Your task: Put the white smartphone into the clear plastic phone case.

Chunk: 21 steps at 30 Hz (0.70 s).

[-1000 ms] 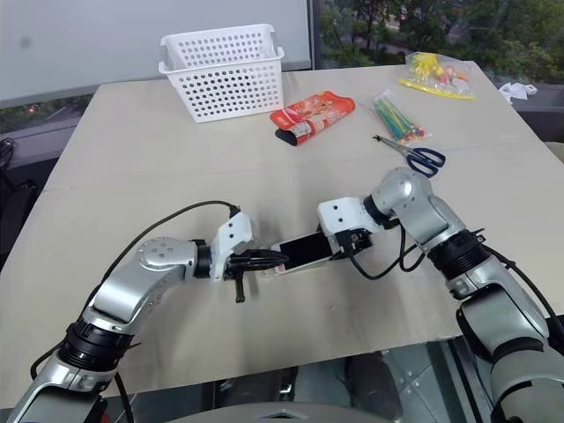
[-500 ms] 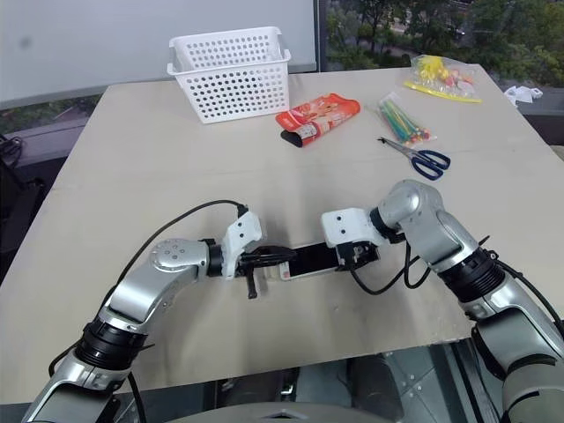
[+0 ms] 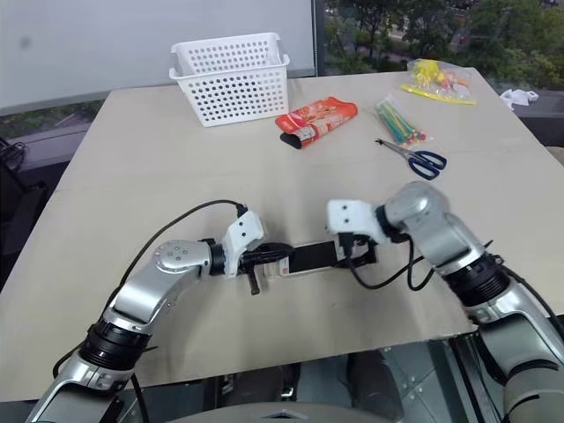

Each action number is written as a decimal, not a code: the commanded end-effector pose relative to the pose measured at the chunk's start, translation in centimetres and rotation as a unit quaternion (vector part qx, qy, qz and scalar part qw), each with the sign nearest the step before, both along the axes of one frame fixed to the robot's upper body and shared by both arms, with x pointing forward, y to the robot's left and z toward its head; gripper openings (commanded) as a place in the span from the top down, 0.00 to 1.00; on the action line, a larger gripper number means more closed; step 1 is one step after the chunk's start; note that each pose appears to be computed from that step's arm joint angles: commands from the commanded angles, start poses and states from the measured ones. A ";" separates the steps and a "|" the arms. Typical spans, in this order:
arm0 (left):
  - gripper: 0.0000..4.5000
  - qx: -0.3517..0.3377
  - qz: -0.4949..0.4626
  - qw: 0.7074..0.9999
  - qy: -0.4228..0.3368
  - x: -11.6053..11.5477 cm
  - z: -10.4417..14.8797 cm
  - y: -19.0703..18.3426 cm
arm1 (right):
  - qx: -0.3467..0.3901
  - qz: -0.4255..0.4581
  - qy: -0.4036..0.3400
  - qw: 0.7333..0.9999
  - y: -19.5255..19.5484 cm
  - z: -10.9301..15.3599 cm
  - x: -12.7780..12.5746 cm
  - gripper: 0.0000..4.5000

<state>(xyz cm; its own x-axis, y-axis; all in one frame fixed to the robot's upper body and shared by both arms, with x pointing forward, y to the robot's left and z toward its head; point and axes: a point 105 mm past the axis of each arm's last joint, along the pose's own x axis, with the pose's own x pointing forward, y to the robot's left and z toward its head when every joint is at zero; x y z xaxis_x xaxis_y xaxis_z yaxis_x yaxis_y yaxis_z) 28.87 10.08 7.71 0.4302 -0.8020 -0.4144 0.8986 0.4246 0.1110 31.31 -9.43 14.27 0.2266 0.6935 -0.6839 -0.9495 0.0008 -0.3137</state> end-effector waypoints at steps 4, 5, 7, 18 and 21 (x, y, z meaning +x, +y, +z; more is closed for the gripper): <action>1.00 -0.065 0.029 0.997 -0.034 0.5 2.6 -0.1 | 0.008 -0.056 0.016 0.998 -3.0 -0.1 -1.0 0.30; 1.00 -0.073 0.022 0.996 -0.041 0.3 3.4 -0.1 | 0.002 -0.060 0.020 0.998 -3.2 -0.6 -1.2 0.37; 1.00 -0.083 0.014 0.995 -0.049 0.0 4.6 -0.1 | -0.004 -0.065 0.023 0.998 -3.4 -1.3 -1.3 0.58; 1.00 0.022 0.094 0.995 0.036 -1.7 2.8 7.6 | -0.030 -0.055 0.026 0.998 -1.9 -3.3 -1.8 0.99; 1.00 0.069 0.089 0.991 0.074 -3.0 0.8 8.6 | -0.031 -0.044 0.027 0.998 -1.2 -3.4 -2.1 0.99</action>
